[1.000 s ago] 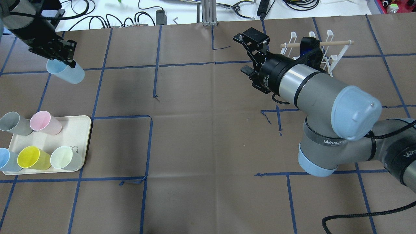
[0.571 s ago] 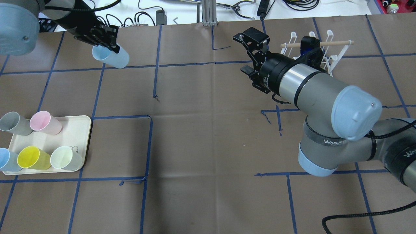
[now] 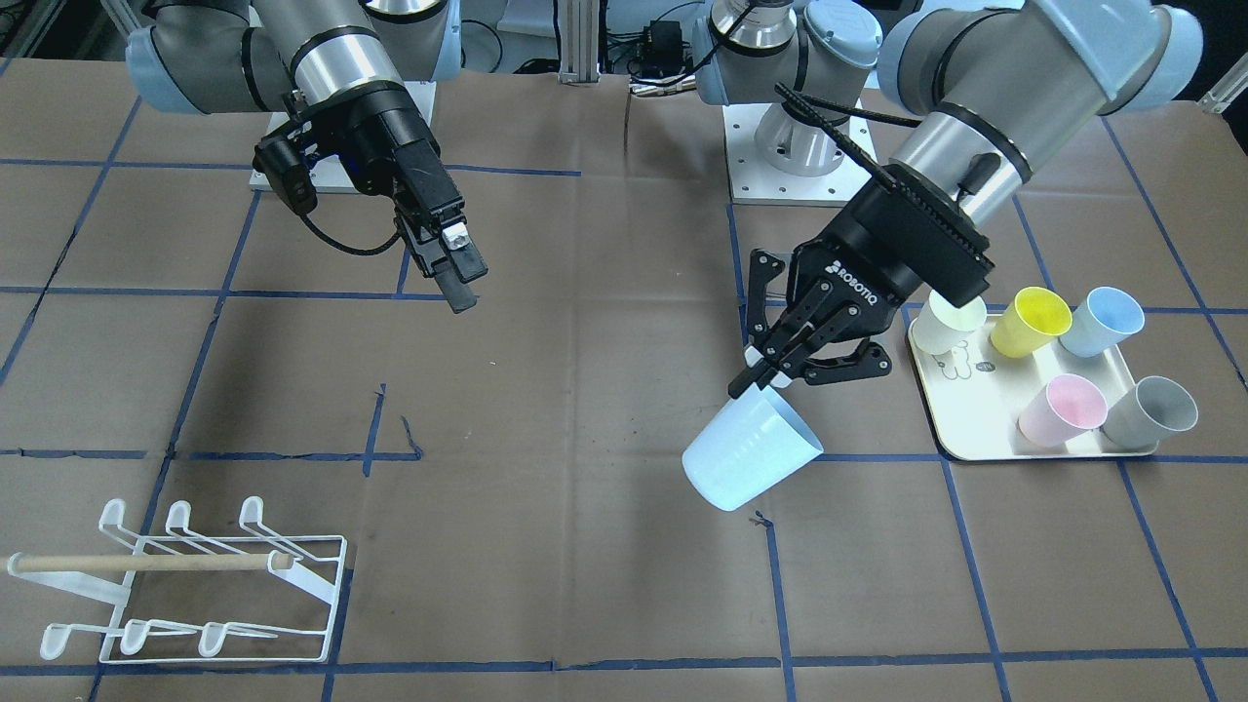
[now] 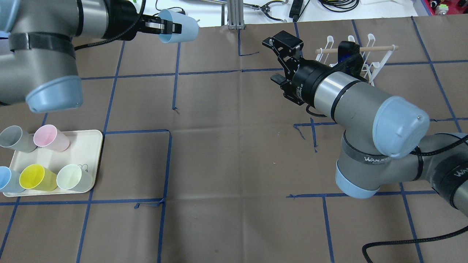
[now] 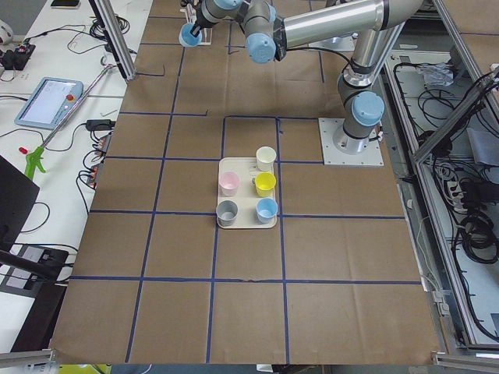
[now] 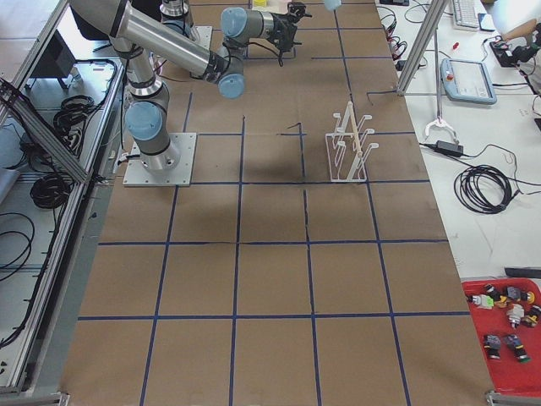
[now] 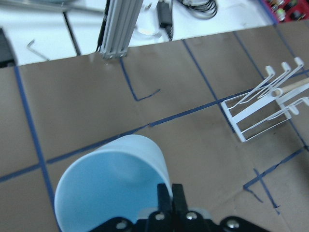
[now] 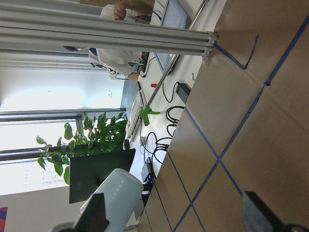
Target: Transfer IKEA cup to right arm and place on rack
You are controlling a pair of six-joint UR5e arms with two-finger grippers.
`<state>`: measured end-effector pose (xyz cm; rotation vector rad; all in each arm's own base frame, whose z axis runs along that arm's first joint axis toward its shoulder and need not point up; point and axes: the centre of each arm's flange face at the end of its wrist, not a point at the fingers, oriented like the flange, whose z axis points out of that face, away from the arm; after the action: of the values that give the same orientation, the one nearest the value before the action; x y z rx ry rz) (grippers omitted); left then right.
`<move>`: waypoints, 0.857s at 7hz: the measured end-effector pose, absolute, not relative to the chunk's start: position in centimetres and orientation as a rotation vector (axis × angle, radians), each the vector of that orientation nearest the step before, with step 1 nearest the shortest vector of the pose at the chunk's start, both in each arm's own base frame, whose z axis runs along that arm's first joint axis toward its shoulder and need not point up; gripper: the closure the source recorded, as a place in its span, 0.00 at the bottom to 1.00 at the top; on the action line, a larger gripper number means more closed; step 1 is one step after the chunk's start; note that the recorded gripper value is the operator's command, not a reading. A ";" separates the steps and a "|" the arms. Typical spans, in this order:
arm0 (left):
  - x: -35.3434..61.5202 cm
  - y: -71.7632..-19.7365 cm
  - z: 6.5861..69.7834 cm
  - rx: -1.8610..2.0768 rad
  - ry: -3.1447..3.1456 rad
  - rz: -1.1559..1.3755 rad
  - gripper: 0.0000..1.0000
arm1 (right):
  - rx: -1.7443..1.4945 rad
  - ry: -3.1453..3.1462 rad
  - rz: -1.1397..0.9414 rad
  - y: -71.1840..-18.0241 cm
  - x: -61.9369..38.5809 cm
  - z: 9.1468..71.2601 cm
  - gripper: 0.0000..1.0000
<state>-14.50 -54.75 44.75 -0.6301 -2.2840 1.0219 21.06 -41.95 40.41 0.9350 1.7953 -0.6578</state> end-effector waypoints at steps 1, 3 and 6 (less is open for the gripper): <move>-15.1 -52.9 42.5 -0.689 -2.178 1.145 1.00 | 0.936 1.796 -0.657 -41.9 21.1 40.4 0.00; -15.9 -49.2 39.4 -0.749 -2.027 1.237 1.00 | 0.969 1.773 -0.634 -41.9 21.1 40.4 0.00; -16.4 -46.0 36.2 -0.765 -1.898 1.272 0.97 | 1.065 1.717 -0.568 -41.7 21.2 40.2 0.00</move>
<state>-16.41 -45.97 36.19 -0.7647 -1.8978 1.2717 21.22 -41.67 40.19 1.0650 1.7167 -0.5676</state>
